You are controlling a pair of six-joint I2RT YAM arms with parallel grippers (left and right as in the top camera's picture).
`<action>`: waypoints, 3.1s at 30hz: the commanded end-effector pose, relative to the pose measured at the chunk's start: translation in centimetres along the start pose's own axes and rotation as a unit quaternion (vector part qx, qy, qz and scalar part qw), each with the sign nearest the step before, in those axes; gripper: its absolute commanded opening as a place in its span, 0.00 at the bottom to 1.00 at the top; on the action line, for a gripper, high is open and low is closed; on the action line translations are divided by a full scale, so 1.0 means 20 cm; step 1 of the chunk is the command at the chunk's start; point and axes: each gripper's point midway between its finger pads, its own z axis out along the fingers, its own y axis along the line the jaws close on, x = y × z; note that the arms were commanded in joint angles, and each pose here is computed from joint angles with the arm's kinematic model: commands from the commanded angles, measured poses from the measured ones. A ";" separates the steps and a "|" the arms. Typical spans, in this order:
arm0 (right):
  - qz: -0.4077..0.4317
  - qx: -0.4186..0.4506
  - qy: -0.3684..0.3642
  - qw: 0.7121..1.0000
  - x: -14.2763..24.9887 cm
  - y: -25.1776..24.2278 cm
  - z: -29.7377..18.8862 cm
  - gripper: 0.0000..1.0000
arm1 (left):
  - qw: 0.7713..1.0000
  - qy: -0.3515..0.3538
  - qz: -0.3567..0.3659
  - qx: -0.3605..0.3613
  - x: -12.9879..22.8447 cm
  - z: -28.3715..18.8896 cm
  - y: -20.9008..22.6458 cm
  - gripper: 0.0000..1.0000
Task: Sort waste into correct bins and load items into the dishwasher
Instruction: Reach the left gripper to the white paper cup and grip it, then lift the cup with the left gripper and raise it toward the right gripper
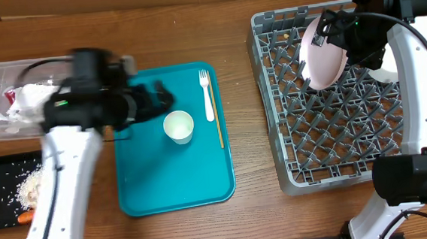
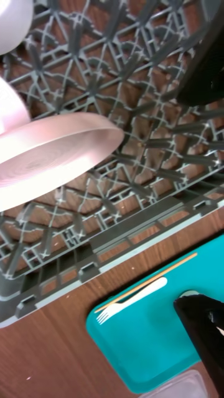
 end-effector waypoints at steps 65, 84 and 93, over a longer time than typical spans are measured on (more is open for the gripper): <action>-0.017 -0.069 -0.084 0.994 0.06 0.08 -0.36 1.00 | 0.985 0.087 -0.021 -0.145 0.24 0.53 0.38 0.04; -0.102 -0.350 -0.025 0.931 0.17 0.56 -0.56 1.00 | 0.890 -0.002 -0.008 0.455 -0.35 -0.26 -0.31 0.04; -0.169 -0.496 0.008 0.852 0.28 0.87 -0.72 1.00 | 0.848 0.078 -0.029 0.524 -0.36 -0.44 -0.49 0.04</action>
